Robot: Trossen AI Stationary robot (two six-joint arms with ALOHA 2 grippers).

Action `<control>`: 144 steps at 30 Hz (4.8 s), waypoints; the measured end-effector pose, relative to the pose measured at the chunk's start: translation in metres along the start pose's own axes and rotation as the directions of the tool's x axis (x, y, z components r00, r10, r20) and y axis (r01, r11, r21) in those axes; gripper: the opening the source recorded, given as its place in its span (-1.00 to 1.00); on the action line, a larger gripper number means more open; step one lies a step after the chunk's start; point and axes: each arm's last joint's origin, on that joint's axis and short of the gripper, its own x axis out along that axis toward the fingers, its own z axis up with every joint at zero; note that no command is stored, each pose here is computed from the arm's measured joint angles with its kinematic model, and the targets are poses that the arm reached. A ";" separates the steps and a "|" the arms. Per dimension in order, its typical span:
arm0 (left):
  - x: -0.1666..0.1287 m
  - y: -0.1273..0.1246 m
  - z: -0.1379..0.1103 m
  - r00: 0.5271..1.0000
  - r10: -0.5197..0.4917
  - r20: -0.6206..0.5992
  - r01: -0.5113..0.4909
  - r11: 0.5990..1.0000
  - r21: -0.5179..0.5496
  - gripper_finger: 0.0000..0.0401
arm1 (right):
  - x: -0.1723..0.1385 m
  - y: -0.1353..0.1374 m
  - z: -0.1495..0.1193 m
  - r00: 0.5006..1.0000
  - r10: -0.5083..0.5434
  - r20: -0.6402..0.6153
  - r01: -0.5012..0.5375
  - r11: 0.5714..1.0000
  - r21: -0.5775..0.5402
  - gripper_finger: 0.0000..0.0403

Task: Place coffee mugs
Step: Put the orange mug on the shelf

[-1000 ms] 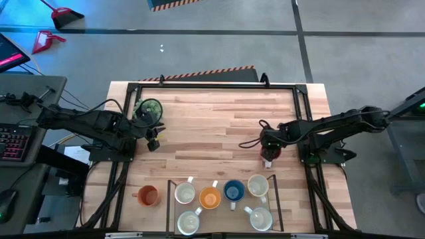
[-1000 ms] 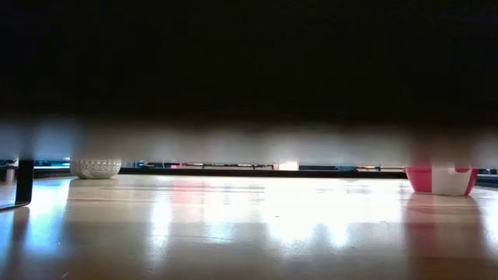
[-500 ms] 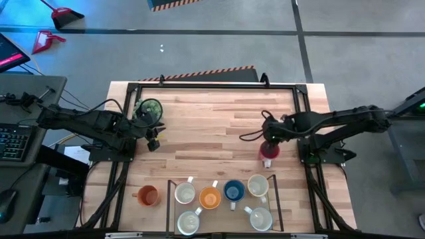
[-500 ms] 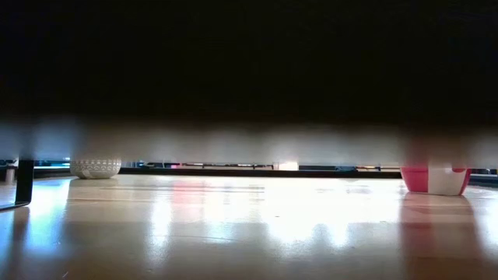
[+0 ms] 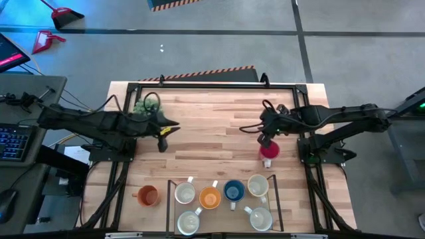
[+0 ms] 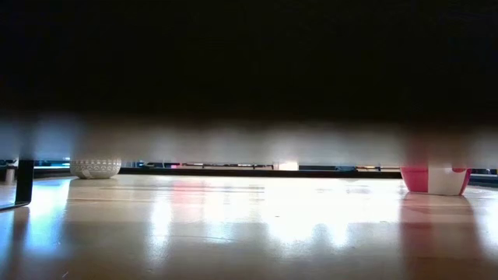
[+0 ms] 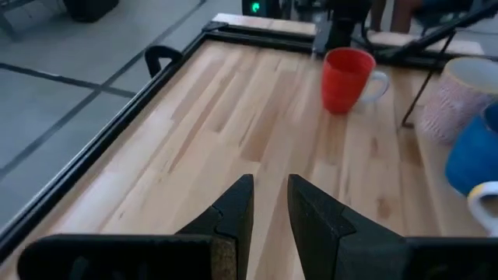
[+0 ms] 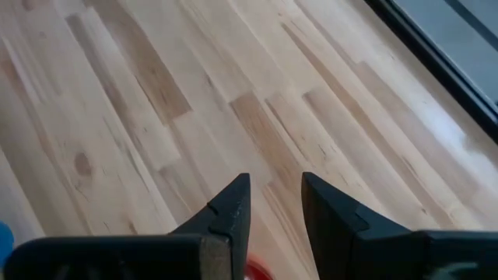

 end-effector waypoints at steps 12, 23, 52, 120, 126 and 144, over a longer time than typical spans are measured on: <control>0.068 0.007 0.083 0.988 -0.036 -0.150 0.069 0.974 0.216 -0.64 | -0.002 -0.004 0.003 0.989 -0.113 0.094 0.113 0.994 0.002 -0.54; 0.155 0.012 0.107 0.926 -0.058 -0.374 0.196 0.919 0.342 -0.64 | -0.088 -0.039 0.024 0.857 -0.257 0.447 0.229 0.966 0.117 -0.54; 0.231 -0.068 0.156 0.869 -0.283 -0.406 0.414 0.866 0.281 -0.64 | -0.122 -0.045 0.035 0.858 -0.153 0.490 0.155 0.987 0.037 -0.54; -0.092 -0.027 -0.024 0.916 -0.402 0.009 0.399 0.906 -0.144 -0.98 | -0.006 -0.019 -0.106 0.702 0.313 0.640 -0.368 0.929 -0.052 -0.88; -0.100 -0.034 -0.011 0.862 -0.414 -0.291 0.358 0.906 -0.226 -0.98 | 0.000 -0.021 -0.112 0.750 0.300 0.590 -0.371 0.929 -0.001 -0.88; -0.078 -0.080 -0.029 0.578 -0.428 -0.695 0.081 0.877 -0.473 -0.42 | 0.002 -0.022 -0.114 0.770 0.282 0.573 -0.336 0.942 -0.012 -0.88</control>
